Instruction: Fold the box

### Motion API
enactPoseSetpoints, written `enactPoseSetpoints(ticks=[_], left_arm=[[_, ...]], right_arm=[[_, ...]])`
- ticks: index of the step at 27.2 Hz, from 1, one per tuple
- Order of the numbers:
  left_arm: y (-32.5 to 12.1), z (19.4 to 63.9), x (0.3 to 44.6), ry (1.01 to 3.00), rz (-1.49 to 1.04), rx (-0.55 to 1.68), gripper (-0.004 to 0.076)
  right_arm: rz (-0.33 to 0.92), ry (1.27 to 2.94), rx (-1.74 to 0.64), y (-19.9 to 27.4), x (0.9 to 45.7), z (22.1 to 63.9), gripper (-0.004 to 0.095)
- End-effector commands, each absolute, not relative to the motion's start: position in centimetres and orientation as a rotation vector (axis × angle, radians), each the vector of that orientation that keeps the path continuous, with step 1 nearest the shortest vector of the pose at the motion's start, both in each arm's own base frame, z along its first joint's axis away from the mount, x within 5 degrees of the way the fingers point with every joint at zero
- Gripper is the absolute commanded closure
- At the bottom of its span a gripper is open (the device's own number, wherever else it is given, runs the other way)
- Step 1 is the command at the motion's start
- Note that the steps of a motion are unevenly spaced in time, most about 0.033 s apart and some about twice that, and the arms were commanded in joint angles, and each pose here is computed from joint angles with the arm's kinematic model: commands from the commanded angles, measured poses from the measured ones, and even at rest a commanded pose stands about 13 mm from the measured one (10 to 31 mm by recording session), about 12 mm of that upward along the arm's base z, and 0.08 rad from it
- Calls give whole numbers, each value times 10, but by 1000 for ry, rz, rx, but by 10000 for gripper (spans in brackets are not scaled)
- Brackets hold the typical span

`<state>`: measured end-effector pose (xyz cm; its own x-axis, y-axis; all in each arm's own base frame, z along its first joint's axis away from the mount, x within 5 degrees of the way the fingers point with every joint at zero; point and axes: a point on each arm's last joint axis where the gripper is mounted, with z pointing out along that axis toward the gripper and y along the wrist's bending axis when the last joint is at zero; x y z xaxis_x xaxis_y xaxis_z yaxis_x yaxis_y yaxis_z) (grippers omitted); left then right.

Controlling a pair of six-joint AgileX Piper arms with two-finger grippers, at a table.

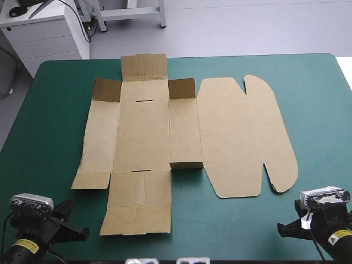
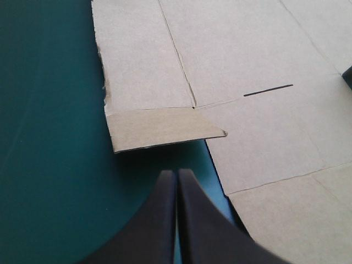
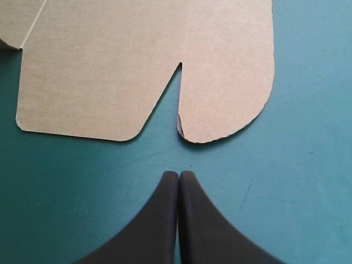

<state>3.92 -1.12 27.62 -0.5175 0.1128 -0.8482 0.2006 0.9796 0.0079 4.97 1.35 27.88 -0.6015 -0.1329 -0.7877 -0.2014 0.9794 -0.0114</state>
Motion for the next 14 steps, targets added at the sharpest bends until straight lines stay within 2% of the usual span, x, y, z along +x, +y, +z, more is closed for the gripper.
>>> enactPoseSetpoints(ticks=[1,14], left_arm=[[-12,289,42,2040,-128,195,731],[-11,288,42,2042,-115,200,731]], right_arm=[[102,2150,-230,14,53,291,927],[102,2150,-230,14,53,291,927]])
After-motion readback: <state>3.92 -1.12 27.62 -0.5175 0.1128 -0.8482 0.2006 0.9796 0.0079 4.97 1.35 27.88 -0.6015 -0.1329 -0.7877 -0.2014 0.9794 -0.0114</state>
